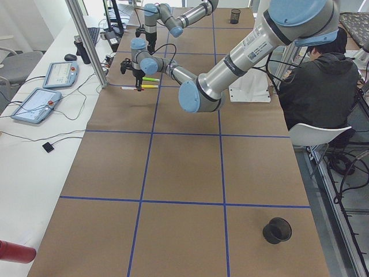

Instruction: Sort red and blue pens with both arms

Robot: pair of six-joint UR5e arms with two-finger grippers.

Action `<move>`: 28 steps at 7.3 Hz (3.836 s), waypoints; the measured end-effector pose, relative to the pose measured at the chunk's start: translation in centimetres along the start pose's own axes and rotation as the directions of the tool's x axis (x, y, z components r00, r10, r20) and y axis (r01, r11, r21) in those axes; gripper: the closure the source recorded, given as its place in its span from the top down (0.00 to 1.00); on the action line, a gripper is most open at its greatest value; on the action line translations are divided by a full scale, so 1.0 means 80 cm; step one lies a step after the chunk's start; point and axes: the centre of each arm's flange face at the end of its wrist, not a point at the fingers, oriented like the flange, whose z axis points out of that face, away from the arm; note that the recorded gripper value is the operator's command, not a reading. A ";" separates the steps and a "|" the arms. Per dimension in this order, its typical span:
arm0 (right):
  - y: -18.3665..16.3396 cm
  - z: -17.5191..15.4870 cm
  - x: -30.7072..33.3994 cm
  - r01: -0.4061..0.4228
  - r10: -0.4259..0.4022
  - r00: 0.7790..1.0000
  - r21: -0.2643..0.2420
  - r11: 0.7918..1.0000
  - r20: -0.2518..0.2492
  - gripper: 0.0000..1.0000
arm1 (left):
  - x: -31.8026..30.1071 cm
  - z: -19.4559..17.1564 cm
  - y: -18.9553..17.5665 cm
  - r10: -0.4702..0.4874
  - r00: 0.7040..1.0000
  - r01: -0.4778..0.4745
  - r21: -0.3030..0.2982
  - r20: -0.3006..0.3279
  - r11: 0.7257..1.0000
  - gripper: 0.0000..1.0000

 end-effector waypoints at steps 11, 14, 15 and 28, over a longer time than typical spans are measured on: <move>0.043 0.096 -0.021 0.094 -0.100 0.991 -0.065 0.993 -0.088 0.60 | -0.074 0.008 0.021 -0.009 1.000 0.008 -0.055 -0.012 0.998 0.00; 0.044 0.098 -0.021 0.099 -0.105 0.990 -0.068 0.993 -0.090 0.56 | -0.075 0.008 0.021 -0.007 1.000 0.006 -0.054 -0.011 0.998 0.00; 0.044 0.098 -0.023 0.101 -0.107 0.990 -0.069 0.993 -0.089 0.55 | -0.075 0.008 0.021 -0.007 1.000 0.006 -0.054 -0.010 0.998 0.00; 0.044 0.084 -0.035 0.139 -0.142 0.988 -0.045 0.989 -0.067 0.00 | -0.082 0.003 0.017 -0.011 1.000 0.010 -0.046 -0.014 0.999 0.00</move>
